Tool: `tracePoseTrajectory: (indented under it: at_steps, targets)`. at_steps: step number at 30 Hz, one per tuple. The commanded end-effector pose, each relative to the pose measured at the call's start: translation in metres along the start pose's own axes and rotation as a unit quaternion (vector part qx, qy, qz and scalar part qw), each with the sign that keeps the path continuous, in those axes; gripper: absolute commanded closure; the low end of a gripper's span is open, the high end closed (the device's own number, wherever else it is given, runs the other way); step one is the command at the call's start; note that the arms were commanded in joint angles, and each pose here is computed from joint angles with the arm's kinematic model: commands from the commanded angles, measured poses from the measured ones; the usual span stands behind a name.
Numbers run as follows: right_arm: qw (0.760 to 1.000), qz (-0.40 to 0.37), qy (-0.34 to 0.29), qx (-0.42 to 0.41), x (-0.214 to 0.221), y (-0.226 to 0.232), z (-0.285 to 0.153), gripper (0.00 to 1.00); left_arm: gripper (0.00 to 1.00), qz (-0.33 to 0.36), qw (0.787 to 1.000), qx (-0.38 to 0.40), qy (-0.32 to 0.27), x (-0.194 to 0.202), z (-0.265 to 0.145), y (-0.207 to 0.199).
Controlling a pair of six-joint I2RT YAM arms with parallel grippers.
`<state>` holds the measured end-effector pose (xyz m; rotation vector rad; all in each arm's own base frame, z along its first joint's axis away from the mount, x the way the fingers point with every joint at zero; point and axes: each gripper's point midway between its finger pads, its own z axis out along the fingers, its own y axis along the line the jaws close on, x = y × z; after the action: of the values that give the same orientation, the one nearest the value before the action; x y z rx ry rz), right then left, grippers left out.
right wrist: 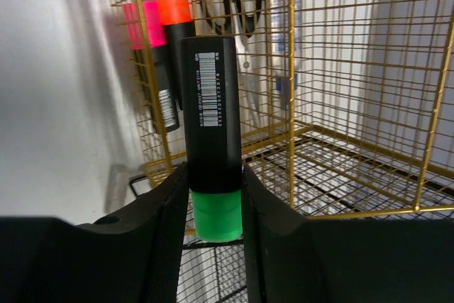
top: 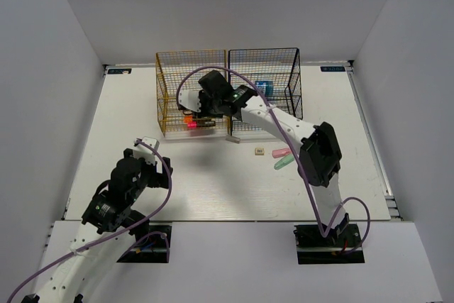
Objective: Sort the stationery into containers
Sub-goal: Place the pen in the storage box.
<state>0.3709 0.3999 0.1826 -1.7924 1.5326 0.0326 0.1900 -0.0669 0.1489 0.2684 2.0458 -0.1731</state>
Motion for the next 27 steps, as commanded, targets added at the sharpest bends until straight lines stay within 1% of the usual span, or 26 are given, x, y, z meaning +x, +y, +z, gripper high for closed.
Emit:
tracePoseTrajectory:
  at_steps: [1, 4, 5, 6, 12, 13, 16, 17, 19, 20, 22, 23, 25, 27]
  targets:
    - [0.996, -0.034, -0.012, 0.083, -0.02, -0.037, -0.005, 1.0, 0.01, 0.0, 1.0, -0.008, -0.001, -0.001, 0.004, 0.002]
    - [0.994, -0.045, -0.001, 0.1, -0.017, -0.041, 0.003, 1.0, 0.01, 0.001, 1.0, -0.008, 0.002, 0.001, 0.003, 0.002]
    - [0.993, -0.045, -0.008, 0.113, -0.021, -0.047, -0.001, 1.0, 0.01, 0.001, 1.0, -0.008, 0.001, 0.001, 0.003, 0.002]
    - [0.993, -0.047, -0.004, 0.112, -0.02, -0.044, 0.006, 1.0, 0.01, 0.001, 1.0, -0.009, 0.002, 0.002, 0.004, 0.003]
    - [0.994, -0.045, 0.008, 0.104, -0.011, -0.036, 0.017, 1.0, 0.01, 0.0, 1.0, -0.007, -0.002, -0.001, 0.003, 0.002]
    - [0.994, -0.043, 0.01, 0.104, -0.01, -0.036, 0.019, 0.94, 0.01, 0.0, 1.0, -0.009, 0.001, 0.001, 0.003, 0.003]
    - [0.993, -0.043, 0.016, 0.105, -0.005, -0.036, 0.025, 0.85, 0.01, 0.001, 1.0, -0.007, 0.002, 0.001, 0.004, 0.002]
    - [0.993, -0.044, 0.016, 0.108, -0.006, -0.036, 0.026, 0.78, 0.01, 0.0, 1.0, -0.007, 0.003, 0.001, 0.004, 0.002]
    - [0.993, -0.043, 0.018, 0.105, -0.004, -0.036, 0.029, 0.74, 0.01, 0.002, 1.0, -0.006, 0.003, 0.002, 0.004, 0.001]
    - [0.993, -0.043, 0.016, 0.106, -0.005, -0.036, 0.028, 0.64, 0.01, 0.0, 1.0, -0.005, 0.003, 0.002, 0.004, 0.001]
    - [0.994, -0.041, 0.015, 0.102, -0.007, -0.034, 0.027, 0.52, 0.01, 0.001, 1.0, -0.005, 0.002, 0.001, 0.004, 0.001]
    - [0.994, -0.037, 0.015, 0.103, -0.007, -0.034, 0.026, 0.43, 0.01, 0.0, 1.0, -0.006, 0.002, 0.0, 0.004, 0.002]
    - [0.995, -0.032, 0.01, 0.097, -0.009, -0.031, 0.024, 0.39, 0.01, 0.0, 1.0, -0.007, 0.005, 0.002, 0.004, 0.002]
    - [0.995, -0.028, 0.01, 0.099, -0.009, -0.032, 0.02, 0.39, 0.01, 0.0, 1.0, -0.004, 0.002, 0.001, 0.004, 0.001]
